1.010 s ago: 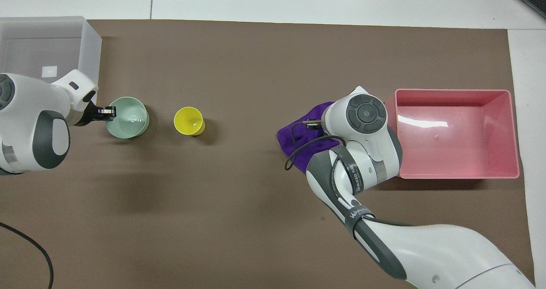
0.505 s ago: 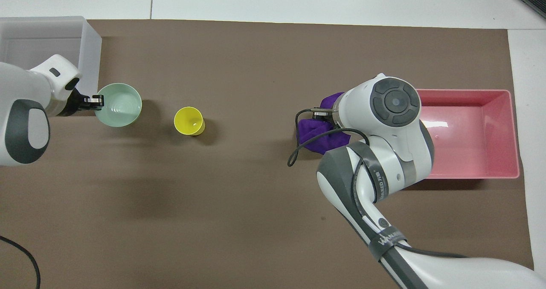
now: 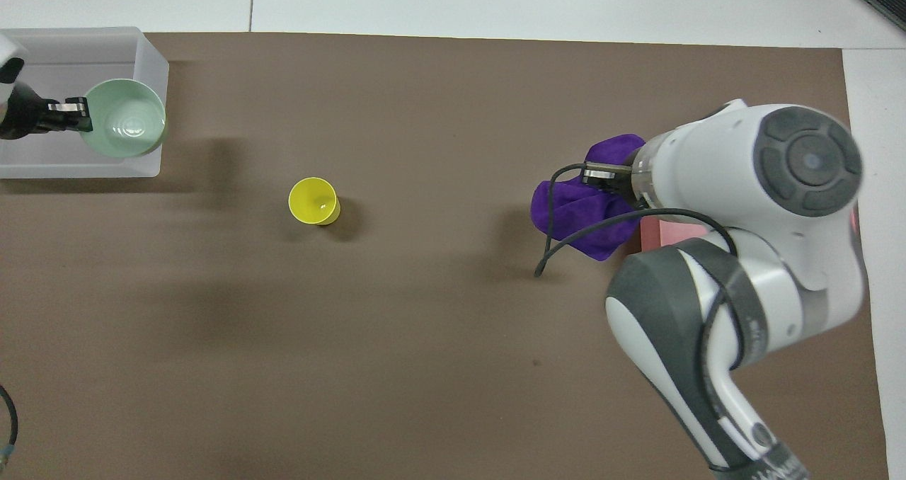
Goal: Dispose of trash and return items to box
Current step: 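Drop the cloth in the pink box while the left gripper places the bowl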
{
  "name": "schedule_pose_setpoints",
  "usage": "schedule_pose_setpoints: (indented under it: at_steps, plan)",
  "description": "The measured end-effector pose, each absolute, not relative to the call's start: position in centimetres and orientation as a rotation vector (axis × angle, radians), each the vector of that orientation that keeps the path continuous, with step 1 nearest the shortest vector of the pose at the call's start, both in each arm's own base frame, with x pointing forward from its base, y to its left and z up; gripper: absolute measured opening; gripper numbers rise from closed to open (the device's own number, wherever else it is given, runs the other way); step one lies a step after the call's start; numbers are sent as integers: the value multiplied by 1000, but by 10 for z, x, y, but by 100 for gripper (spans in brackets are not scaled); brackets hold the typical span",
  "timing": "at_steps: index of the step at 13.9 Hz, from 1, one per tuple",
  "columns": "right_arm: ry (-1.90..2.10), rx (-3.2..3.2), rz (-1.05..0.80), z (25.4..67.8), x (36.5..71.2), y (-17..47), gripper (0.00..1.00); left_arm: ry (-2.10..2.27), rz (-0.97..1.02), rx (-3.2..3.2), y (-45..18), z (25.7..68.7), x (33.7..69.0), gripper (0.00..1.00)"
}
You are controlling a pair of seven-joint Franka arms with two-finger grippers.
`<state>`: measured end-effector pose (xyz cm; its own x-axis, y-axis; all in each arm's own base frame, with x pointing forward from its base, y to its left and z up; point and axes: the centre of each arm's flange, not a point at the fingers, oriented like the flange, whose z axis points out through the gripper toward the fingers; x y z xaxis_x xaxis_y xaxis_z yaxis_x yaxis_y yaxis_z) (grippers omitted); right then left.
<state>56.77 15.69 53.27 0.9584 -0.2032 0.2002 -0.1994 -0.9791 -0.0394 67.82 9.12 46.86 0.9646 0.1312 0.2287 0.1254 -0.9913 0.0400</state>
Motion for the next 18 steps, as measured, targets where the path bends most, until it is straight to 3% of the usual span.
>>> schedule_pose_setpoints:
  at_steps: [3,6,11,18]
  plan:
    - [282,-3117,-344,572,562,87,7,294,403,3081,139,464,706,3]
    - [248,-3158,-306,568,563,10,7,371,419,3074,183,441,730,3]
    - [226,-3192,-201,504,560,-62,7,431,403,3069,218,389,748,3]
    - [224,-3197,-162,370,559,-75,7,375,396,3123,217,358,749,3]
